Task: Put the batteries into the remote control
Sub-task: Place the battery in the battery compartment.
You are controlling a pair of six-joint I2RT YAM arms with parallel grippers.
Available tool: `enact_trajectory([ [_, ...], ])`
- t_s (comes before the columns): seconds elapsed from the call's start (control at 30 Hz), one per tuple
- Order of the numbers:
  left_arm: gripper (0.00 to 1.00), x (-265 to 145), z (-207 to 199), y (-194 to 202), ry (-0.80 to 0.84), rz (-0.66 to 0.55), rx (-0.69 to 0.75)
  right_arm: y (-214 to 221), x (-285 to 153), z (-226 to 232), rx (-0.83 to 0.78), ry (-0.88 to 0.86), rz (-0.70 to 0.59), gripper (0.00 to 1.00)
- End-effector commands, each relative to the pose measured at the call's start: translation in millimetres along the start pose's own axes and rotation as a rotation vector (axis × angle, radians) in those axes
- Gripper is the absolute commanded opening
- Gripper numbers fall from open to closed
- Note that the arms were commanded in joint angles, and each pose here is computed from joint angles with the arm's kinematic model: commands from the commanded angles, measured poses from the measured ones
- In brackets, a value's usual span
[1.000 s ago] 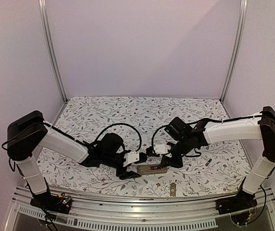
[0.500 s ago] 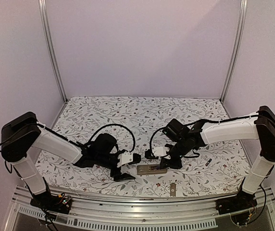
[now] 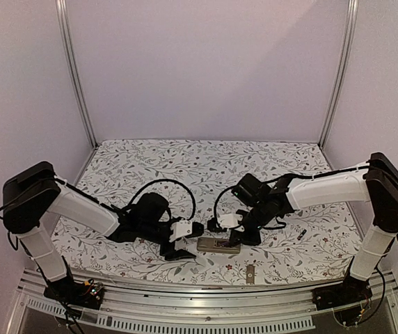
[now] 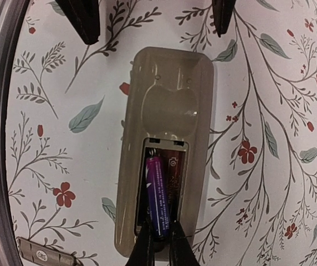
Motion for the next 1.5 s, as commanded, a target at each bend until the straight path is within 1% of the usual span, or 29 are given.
enact_trajectory([
  [0.0,0.77,9,3,1,0.025,-0.007,-0.005,-6,7,2,0.030,-0.025,-0.024,0.00],
  [0.1,0.77,13,4,1,0.028,-0.013,-0.003,-9,7,1,0.073,-0.019,-0.039,0.00],
  [0.27,0.80,17,7,-2,0.014,-0.041,0.016,-16,3,-1,0.168,-0.023,-0.066,0.00],
  [0.37,0.79,18,8,-4,0.004,-0.057,0.021,-17,0,0,0.231,-0.031,-0.081,0.00],
  [0.5,0.73,17,5,-14,0.004,-0.089,0.036,-17,1,4,0.287,-0.025,-0.087,0.00],
  [0.63,0.62,18,-5,-31,0.001,-0.127,0.099,-16,1,5,0.330,-0.013,-0.093,0.00],
  [0.7,0.60,16,-6,-37,0.005,-0.148,0.109,-14,1,5,0.345,-0.001,-0.094,0.00],
  [0.77,0.60,15,-8,-36,0.011,-0.147,0.121,-13,0,7,0.353,0.006,-0.102,0.00],
  [0.9,0.62,14,-10,-26,-0.014,-0.097,0.167,-13,-5,11,0.369,0.021,-0.120,0.00],
  [1.1,0.63,5,-9,-41,0.011,-0.121,0.179,-16,-28,15,0.441,0.048,-0.172,0.00],
  [1.17,0.63,5,-8,-44,0.022,-0.122,0.180,-18,-36,18,0.478,0.036,-0.200,0.00],
  [1.23,0.60,5,-7,-48,0.023,-0.133,0.180,-18,-41,22,0.525,0.015,-0.220,0.00],
  [1.37,0.54,3,-9,-57,0.035,-0.177,0.178,-14,-38,30,0.705,-0.060,-0.255,0.00],
  [1.47,0.48,7,-11,-62,0.017,-0.194,0.191,-12,-35,33,0.789,-0.095,-0.273,0.00],
])
Point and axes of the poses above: each gripper's point midway between its finger pads, its own x axis out along the fingers, its own z axis along the line the jaws close on, y = z × x, the point moved 9 cm from there along -x, back along the fingers, and after that the axes turned 3 degrees about -x, right-handed, at the moved point
